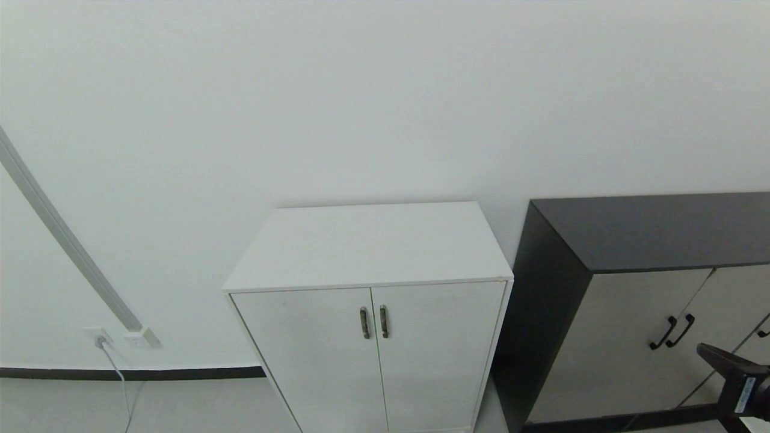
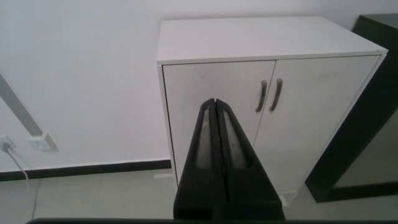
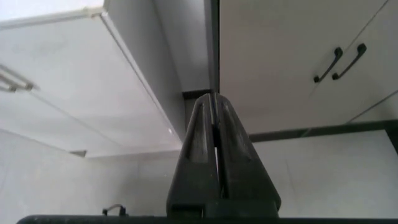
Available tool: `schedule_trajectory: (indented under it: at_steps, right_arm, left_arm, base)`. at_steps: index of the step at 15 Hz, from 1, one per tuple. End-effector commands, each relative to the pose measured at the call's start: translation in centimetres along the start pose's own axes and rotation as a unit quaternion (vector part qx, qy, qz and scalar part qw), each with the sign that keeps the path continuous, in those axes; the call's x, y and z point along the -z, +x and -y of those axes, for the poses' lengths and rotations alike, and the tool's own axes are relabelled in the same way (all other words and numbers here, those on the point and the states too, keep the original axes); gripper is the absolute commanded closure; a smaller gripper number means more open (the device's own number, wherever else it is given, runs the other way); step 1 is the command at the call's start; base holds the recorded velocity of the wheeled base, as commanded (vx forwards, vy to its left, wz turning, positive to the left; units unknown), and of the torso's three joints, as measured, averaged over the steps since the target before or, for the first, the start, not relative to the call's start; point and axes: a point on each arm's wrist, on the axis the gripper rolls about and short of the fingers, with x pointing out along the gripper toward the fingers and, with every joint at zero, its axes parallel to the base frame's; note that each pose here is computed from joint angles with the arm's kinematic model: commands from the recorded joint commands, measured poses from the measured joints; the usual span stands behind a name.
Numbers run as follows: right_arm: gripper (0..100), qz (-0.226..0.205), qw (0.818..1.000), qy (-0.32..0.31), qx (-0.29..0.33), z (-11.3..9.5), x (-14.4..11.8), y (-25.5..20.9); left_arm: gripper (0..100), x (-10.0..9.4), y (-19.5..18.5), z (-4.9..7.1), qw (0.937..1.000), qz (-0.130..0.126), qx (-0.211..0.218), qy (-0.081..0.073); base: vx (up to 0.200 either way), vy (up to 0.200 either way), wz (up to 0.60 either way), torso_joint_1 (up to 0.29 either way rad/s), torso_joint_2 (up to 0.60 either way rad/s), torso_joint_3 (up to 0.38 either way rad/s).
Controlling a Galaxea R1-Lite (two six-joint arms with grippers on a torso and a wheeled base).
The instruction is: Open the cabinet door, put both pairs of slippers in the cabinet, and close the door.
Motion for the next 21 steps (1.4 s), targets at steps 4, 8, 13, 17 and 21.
schedule_trajectory:
  at_steps: [4,8,13,17,21]
  right_arm:
    - [100,0.02,0.999,-0.025,-0.017,-0.1,0.8,-5.2]
    - [100,-0.014,0.999,-0.026,-0.035,-0.1,2.6,-7.4]
    - [100,-0.055,0.997,-0.024,-0.046,0.0,4.9,-9.3]
    - [100,-0.078,0.994,-0.033,-0.068,0.0,6.2,-10.3]
    - [100,-0.078,0.994,-0.033,-0.07,0.0,6.4,-10.5]
  left_arm:
    - [100,0.0,0.0,0.0,1.0,0.0,0.0,0.0]
    - [100,0.0,0.0,0.0,1.0,-0.001,0.0,0.0]
    - [100,0.0,0.0,0.0,1.0,0.0,-0.001,-0.001]
    - [100,0.0,0.0,0.0,1.0,0.0,-0.002,-0.001]
    - [100,0.0,0.0,0.0,1.0,0.0,-0.001,-0.001]
  base:
    - [0.0,0.0,0.0,0.0,0.0,0.0]
    - [0.0,0.0,0.0,0.0,0.0,0.0]
    - [0.0,0.0,0.0,0.0,0.0,0.0]
    - [0.0,0.0,0.0,0.0,0.0,0.0]
    - [0.0,0.0,0.0,0.0,0.0,0.0]
